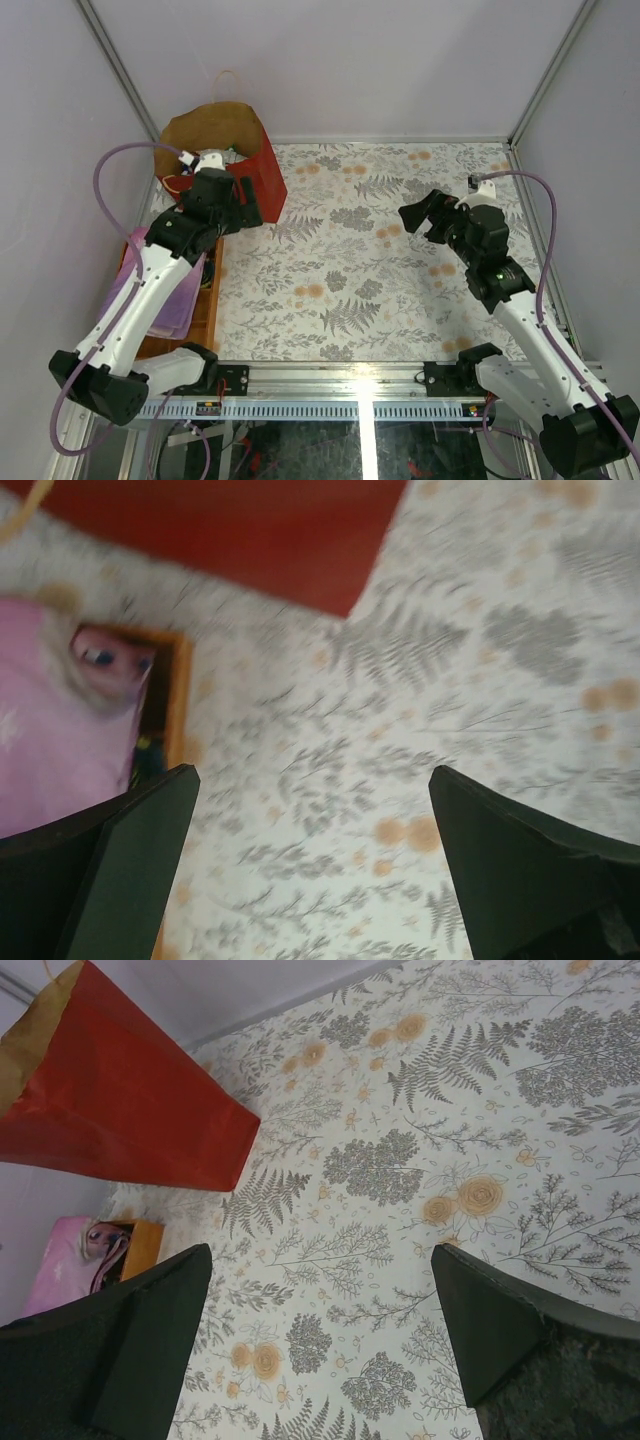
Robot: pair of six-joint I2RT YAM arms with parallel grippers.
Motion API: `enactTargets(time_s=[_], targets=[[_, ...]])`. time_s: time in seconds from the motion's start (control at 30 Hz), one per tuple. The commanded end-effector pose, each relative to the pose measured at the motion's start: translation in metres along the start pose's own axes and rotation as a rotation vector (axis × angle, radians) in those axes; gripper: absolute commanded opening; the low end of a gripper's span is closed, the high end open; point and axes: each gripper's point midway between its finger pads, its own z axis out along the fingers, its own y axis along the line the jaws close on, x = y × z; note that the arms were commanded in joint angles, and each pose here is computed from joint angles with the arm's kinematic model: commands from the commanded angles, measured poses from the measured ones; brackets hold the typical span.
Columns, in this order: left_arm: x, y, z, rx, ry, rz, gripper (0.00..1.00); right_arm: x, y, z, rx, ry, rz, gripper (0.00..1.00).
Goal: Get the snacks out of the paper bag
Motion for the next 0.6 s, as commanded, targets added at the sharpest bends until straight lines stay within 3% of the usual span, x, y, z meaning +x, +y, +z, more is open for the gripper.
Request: enactTargets(time_s=[0.0,0.13,0.3,0.4,0.57], targets=[[0.047,0.048,0.008,-0.173,0.111,-0.048,1.00,-0.011,0.022,-0.003,-0.101,-0.037,-0.007,0.99],[0.083,0.075,0.034,-0.231,0.192,-0.095,1.00,-0.004,0.022,-0.007,-0.123,-0.036,-0.007,0.99],[0.119,0.076,0.069,-0.185,0.284,-0.181,0.90,0.001,0.025,-0.012,-0.151,-0.028,0.002,0.99],[0.117,0.099,0.081,-0.304,0.254,-0.166,0.88,0.006,0.025,-0.013,-0.164,-0.014,0.004,0.99],[0.112,0.103,0.096,-0.332,0.288,-0.107,0.83,0.016,0.025,-0.013,-0.187,0.008,0.021,0.99]])
